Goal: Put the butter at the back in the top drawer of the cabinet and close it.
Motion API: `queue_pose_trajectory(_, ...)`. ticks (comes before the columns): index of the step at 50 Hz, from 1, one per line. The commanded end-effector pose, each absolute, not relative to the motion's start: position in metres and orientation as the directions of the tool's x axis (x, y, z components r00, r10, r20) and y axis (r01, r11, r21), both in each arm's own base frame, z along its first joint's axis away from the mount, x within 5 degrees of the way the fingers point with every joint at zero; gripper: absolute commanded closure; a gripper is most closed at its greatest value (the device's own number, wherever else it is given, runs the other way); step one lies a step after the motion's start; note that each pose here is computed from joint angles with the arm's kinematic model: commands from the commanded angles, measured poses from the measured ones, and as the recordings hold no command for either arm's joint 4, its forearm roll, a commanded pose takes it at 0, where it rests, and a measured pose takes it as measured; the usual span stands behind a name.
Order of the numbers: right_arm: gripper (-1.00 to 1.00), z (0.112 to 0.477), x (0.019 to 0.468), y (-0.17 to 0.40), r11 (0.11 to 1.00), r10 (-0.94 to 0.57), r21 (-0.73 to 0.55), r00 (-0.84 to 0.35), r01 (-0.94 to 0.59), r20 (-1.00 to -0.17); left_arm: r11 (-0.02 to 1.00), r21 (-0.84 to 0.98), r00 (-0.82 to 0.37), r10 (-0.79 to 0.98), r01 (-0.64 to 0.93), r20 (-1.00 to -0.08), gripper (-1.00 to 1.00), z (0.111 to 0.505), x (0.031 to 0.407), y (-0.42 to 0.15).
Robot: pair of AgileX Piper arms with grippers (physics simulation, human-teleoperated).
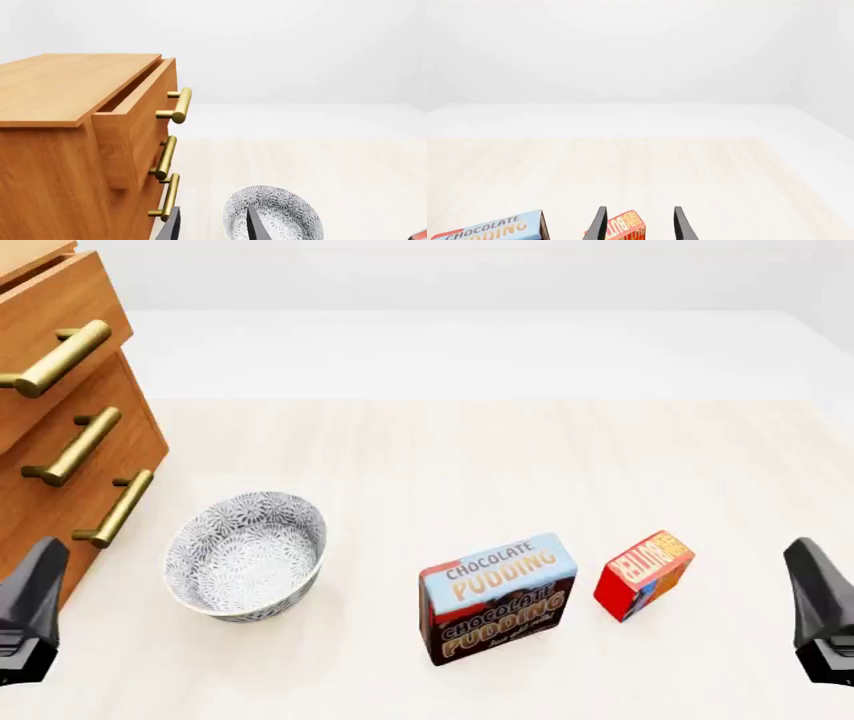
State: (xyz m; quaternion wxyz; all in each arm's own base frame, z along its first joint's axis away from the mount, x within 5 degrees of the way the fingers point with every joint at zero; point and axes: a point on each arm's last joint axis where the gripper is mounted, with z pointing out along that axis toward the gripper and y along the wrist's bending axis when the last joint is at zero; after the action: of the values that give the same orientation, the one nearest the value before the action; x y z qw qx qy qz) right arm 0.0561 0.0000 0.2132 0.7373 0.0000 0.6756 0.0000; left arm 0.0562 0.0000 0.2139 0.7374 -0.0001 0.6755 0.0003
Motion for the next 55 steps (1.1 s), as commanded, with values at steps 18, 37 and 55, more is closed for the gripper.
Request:
queue_pose_trajectory(18, -1.00, 0.213, 0.056, 0.000, 1.000, 0.000, 0.000, 0.087, 0.000, -0.996, 0.999, 0.051, 0.096, 0.051, -0.003, -0.994, -1.00, 0.217, 0.056, 0.000)
queue_pose_trajectory(37, -1.00, 0.213, 0.056, 0.000, 1.000, 0.000, 0.000, 0.087, 0.000, -0.996, 0.976, 0.216, 0.084, 0.217, -0.020, -0.972, -1.00, 0.238, 0.051, 0.000)
queue_pose_trajectory(55, -1.00, 0.213, 0.056, 0.000, 1.000, 0.000, 0.000, 0.087, 0.000, -0.996, 0.931, 0.364, 0.073, 0.361, 0.028, -0.930, -1.00, 0.256, 0.045, -0.002)
